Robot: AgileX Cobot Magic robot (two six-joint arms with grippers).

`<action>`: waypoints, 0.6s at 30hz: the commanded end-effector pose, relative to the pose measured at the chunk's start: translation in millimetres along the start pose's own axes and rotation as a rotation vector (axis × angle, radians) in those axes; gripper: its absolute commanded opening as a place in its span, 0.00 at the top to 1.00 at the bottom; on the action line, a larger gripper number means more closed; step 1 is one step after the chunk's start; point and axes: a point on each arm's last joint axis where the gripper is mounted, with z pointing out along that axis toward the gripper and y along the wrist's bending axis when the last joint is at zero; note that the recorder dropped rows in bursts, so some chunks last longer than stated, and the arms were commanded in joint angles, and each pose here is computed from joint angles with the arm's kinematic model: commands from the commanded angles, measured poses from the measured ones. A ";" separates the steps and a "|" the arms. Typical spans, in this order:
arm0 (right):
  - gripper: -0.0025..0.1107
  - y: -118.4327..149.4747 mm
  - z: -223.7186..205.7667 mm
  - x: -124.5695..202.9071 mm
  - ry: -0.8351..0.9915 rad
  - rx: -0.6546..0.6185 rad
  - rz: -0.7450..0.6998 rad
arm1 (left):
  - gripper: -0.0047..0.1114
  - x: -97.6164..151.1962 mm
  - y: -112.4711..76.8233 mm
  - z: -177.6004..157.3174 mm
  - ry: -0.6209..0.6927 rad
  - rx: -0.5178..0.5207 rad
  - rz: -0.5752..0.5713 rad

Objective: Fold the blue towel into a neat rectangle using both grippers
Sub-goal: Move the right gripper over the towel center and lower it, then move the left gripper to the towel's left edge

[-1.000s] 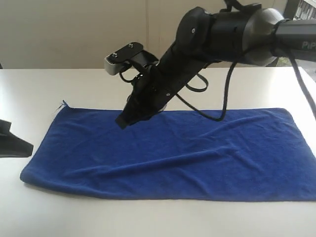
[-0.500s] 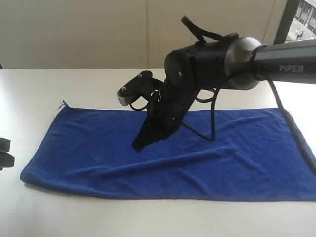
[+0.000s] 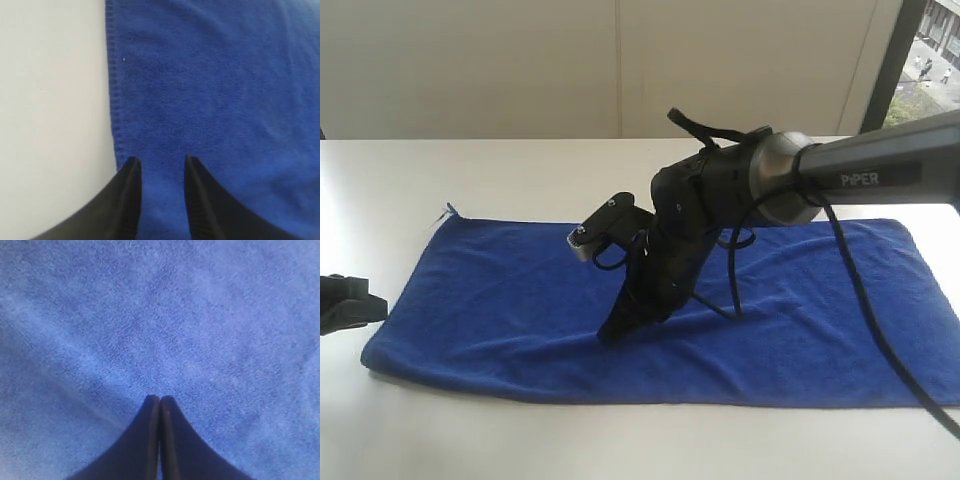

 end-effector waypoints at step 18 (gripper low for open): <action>0.98 -0.9 8.9 3.4 0.015 -0.002 0.013 | 0.39 9.9 2.9 19.8 0.016 0.125 -0.004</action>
